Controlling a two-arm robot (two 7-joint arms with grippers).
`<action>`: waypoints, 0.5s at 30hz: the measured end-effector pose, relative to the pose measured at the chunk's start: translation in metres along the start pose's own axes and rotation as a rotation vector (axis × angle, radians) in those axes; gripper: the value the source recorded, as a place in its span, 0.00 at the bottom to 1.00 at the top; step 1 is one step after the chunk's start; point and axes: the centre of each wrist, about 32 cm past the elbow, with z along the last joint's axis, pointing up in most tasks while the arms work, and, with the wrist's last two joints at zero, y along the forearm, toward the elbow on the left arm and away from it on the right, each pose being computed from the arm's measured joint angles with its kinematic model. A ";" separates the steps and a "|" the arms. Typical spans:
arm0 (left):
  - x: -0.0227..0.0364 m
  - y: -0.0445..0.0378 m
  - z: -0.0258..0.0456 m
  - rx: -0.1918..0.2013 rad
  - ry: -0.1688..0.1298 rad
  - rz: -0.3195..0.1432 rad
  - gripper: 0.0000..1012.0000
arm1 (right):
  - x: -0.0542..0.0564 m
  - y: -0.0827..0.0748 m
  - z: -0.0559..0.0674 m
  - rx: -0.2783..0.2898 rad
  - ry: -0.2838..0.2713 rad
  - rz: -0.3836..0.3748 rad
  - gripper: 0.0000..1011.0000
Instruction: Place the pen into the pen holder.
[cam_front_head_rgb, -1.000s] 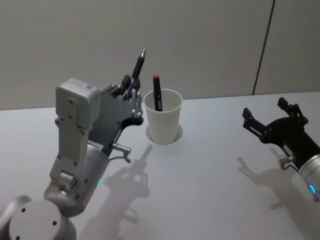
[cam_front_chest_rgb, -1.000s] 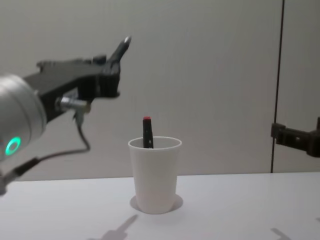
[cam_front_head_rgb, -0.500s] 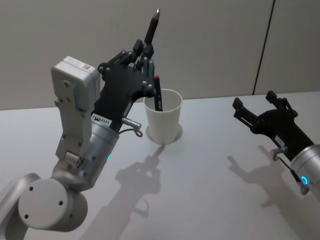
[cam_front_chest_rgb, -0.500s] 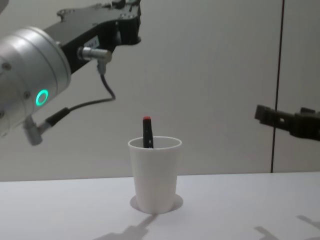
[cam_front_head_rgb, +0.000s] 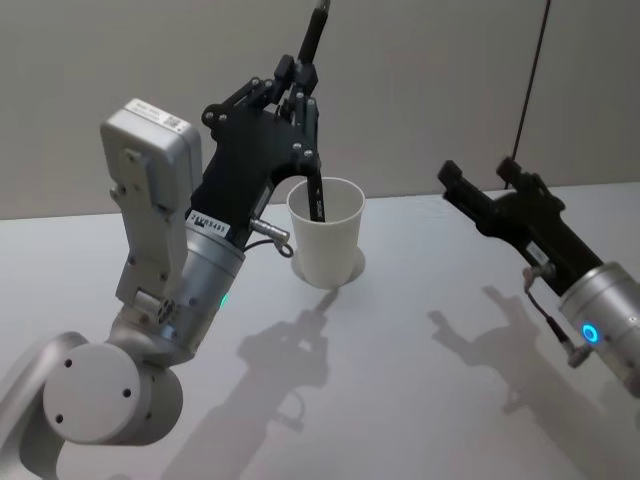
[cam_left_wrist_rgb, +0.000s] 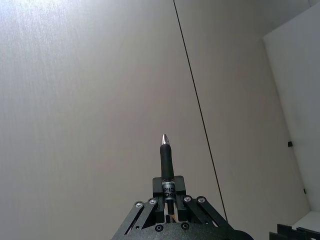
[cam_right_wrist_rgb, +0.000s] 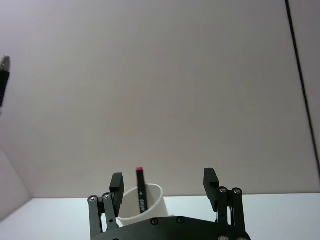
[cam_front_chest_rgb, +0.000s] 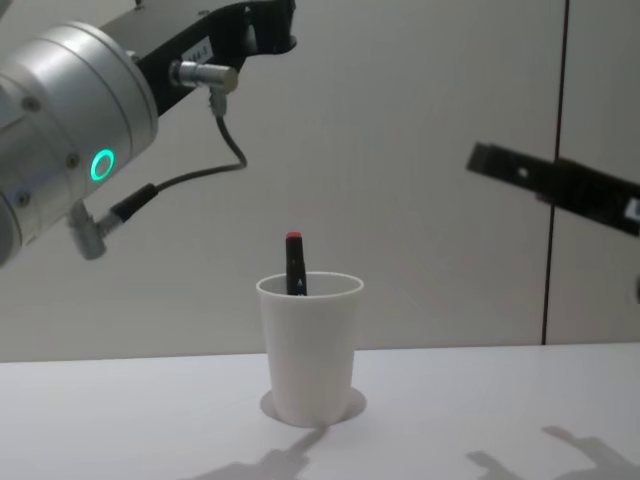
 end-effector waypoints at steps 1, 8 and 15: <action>0.0000 -0.0003 0.0000 -0.001 0.000 -0.001 0.13 | -0.001 0.001 0.000 0.003 0.008 0.005 0.99; 0.0002 -0.0021 0.0002 -0.012 0.000 -0.004 0.13 | -0.008 0.011 0.005 0.036 0.126 0.062 0.99; 0.0003 -0.0031 0.0003 -0.018 0.000 -0.006 0.13 | -0.012 0.015 0.006 0.052 0.192 0.088 0.99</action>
